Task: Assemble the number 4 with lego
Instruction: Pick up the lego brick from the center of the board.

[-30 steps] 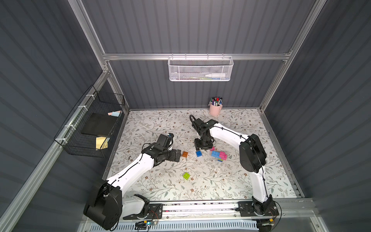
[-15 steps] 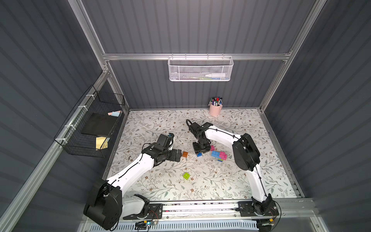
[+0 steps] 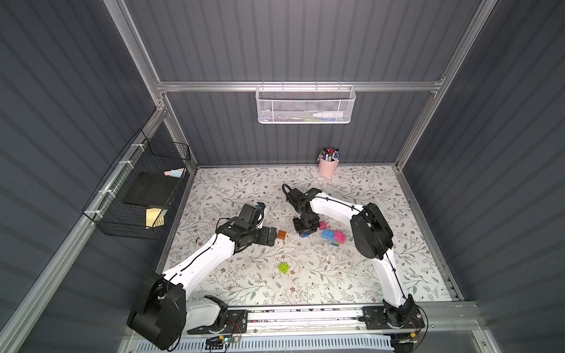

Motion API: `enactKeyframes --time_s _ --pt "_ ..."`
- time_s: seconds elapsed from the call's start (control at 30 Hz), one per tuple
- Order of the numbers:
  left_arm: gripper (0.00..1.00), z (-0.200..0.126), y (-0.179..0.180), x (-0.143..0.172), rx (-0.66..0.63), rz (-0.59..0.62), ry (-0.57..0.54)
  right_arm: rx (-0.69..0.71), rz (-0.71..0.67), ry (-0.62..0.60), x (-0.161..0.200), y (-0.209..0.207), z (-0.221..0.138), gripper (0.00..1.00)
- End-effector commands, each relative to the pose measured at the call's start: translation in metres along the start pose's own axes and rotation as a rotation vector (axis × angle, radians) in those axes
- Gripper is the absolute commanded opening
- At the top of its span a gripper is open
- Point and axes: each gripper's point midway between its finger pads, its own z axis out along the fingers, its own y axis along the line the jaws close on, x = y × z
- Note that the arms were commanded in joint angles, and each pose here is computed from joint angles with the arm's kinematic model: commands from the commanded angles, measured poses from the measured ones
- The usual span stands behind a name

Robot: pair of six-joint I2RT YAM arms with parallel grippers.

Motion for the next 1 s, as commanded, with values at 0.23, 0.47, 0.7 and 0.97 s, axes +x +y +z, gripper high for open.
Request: enactKeyframes --time_s 0.23,0.47,0.7,0.97 --pt "0.99 0.01 -0.007 -0.021 0.033 0.072 -0.011 0.005 0.087 -0.167 -0.006 -0.02 -0.099 0.25" --pt "0.99 0.023 -0.014 -0.035 0.064 0.077 -0.021 0.045 0.238 -0.142 0.025 -0.058 -0.131 0.24" --pt "0.99 0.03 -0.02 -0.041 0.088 0.09 -0.018 0.048 0.385 -0.111 0.059 -0.088 -0.137 0.24" --pt "0.99 0.035 -0.021 -0.038 0.104 0.083 -0.009 0.092 0.478 -0.041 0.08 -0.102 -0.123 0.24"
